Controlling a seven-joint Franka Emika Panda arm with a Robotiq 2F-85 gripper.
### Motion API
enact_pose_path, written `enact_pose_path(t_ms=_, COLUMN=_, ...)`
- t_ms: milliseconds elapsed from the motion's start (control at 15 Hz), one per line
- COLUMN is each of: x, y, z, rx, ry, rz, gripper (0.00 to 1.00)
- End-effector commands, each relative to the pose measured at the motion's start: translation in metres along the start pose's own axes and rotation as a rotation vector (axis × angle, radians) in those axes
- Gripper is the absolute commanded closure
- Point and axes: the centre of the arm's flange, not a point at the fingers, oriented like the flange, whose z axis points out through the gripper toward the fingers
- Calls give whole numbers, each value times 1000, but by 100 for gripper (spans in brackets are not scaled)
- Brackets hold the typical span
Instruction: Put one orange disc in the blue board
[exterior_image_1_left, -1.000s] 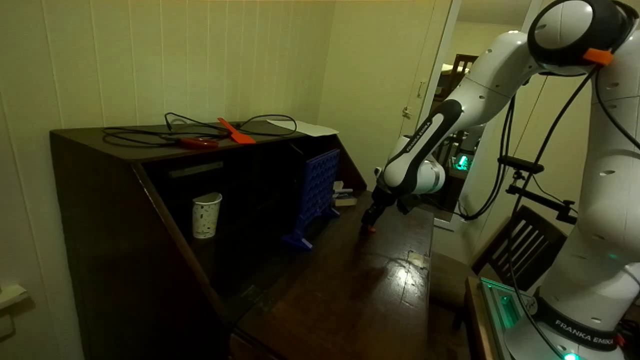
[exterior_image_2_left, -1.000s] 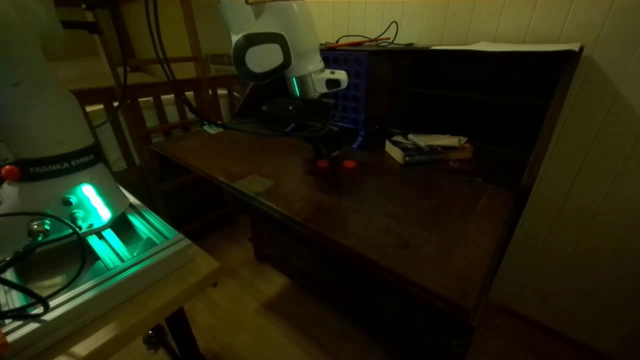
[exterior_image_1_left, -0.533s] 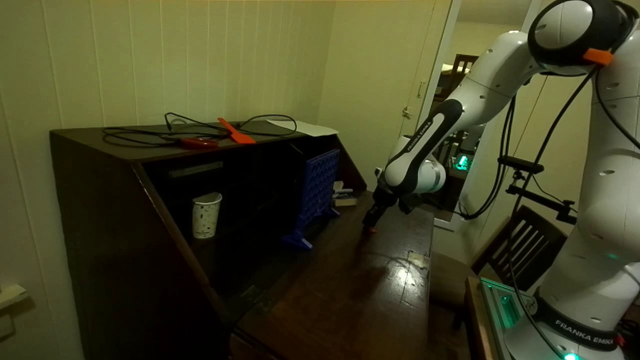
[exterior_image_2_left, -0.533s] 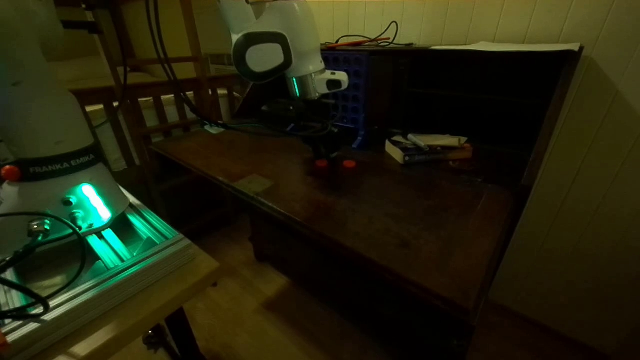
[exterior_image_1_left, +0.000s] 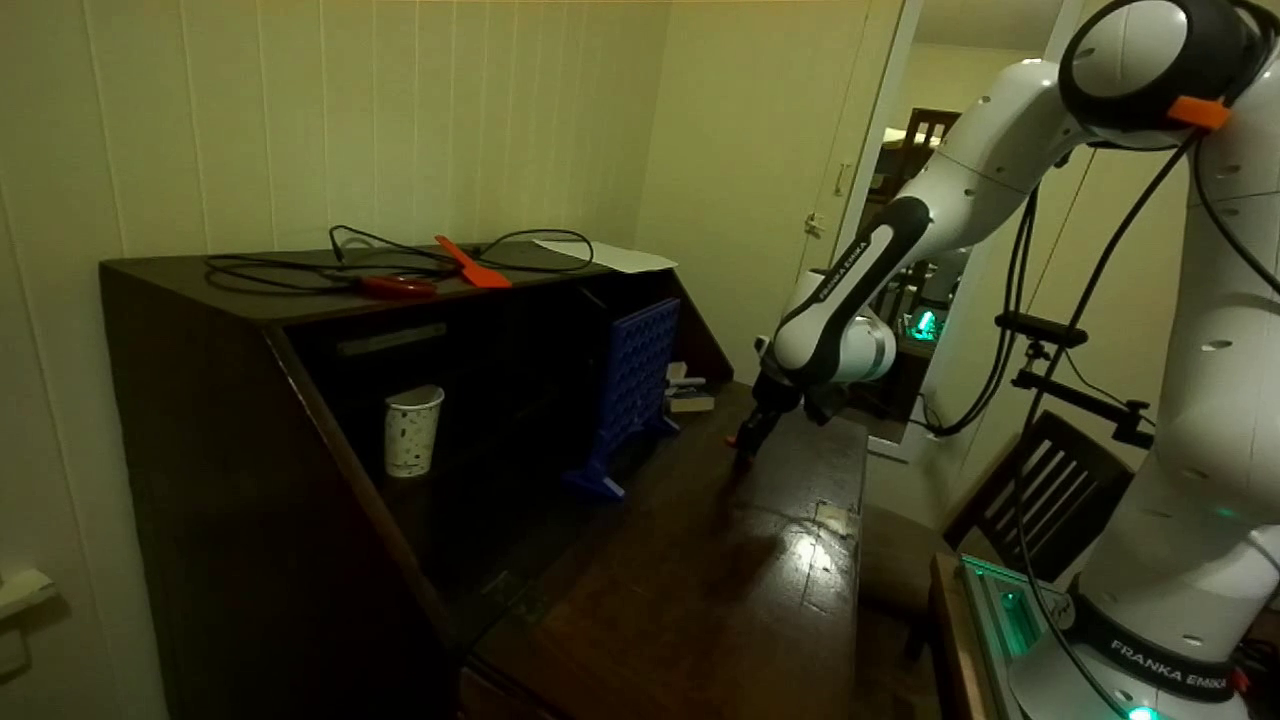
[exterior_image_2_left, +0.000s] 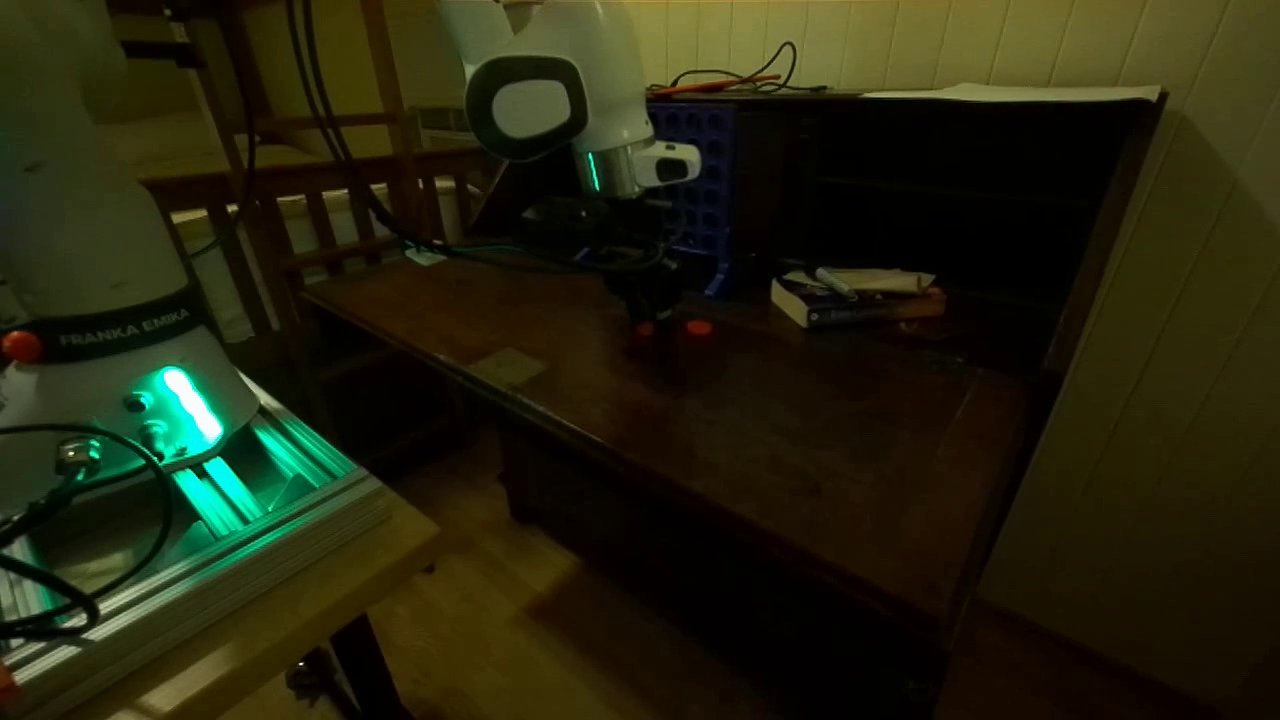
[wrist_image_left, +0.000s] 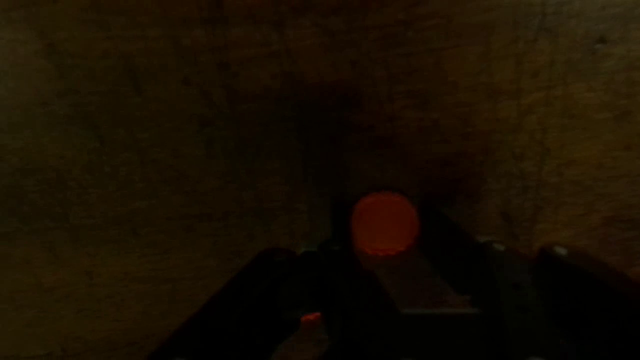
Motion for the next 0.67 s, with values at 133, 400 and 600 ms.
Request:
enact_pose_path(t_ms=133, x=-4, y=-1, z=1, rx=-11, ry=-10, rz=-25, gripper=29)
enact_pose_path(t_ms=400, x=-6, y=-1, z=0, rx=-13, ry=1, rz=-29, gripper=15)
enact_pose_path(t_ms=600, x=-6, y=-1, z=0, rx=-14, ry=11, rz=-29, gripper=22)
